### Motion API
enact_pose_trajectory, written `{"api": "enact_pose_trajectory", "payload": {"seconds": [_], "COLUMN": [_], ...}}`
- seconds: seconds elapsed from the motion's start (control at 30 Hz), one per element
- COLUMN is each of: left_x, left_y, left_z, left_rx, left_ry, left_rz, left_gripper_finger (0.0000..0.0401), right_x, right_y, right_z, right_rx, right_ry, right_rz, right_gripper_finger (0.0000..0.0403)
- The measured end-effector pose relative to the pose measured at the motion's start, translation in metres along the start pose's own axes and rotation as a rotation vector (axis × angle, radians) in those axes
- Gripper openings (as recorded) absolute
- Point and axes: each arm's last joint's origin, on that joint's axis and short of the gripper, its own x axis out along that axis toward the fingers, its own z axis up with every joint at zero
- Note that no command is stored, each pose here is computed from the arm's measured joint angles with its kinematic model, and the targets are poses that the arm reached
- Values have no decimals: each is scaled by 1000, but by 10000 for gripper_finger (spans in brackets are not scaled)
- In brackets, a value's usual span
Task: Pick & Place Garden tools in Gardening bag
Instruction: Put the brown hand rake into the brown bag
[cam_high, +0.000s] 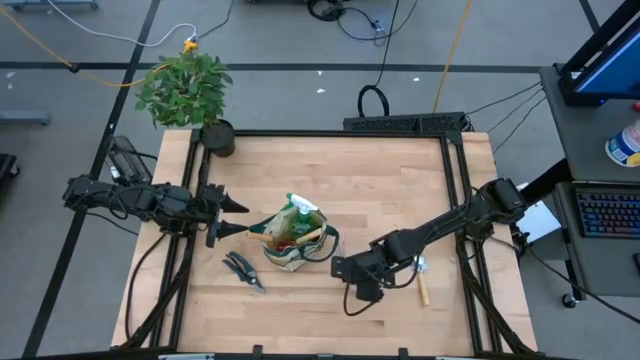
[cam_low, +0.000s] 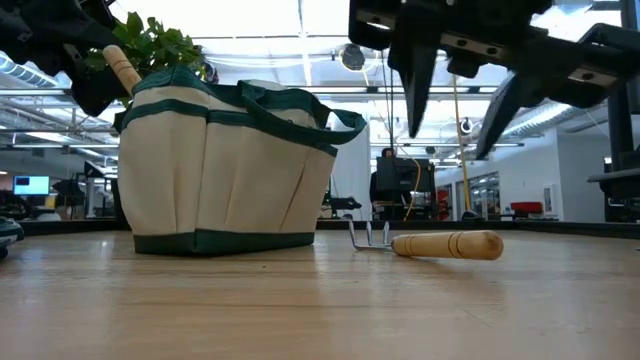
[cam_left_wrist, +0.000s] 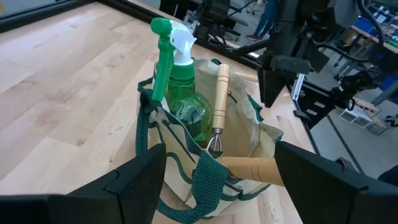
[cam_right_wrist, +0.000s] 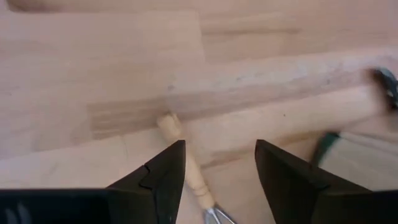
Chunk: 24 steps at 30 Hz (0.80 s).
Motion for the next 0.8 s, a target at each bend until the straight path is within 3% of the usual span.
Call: {"api": "enact_pose_trajectory", "payload": {"seconds": [0.27, 0.57, 0.8], "left_x": [0, 0, 0], "left_y": [0, -2, -2], "left_z": [0, 3, 3], "left_rx": [0, -4, -5], "left_ry": [-3, -34, -34], "left_rz": [-2, -17, -17], "left_gripper_finger": [308, 308, 308], "right_x": [11, 38, 41], "right_y": [9, 30, 37], "right_z": [-7, -22, -26], "right_rx": [-35, -48, -13], "right_ry": [-25, -86, -73], "right_rz": [-1, -111, -92], "right_gripper_finger": [176, 180, 179]}}
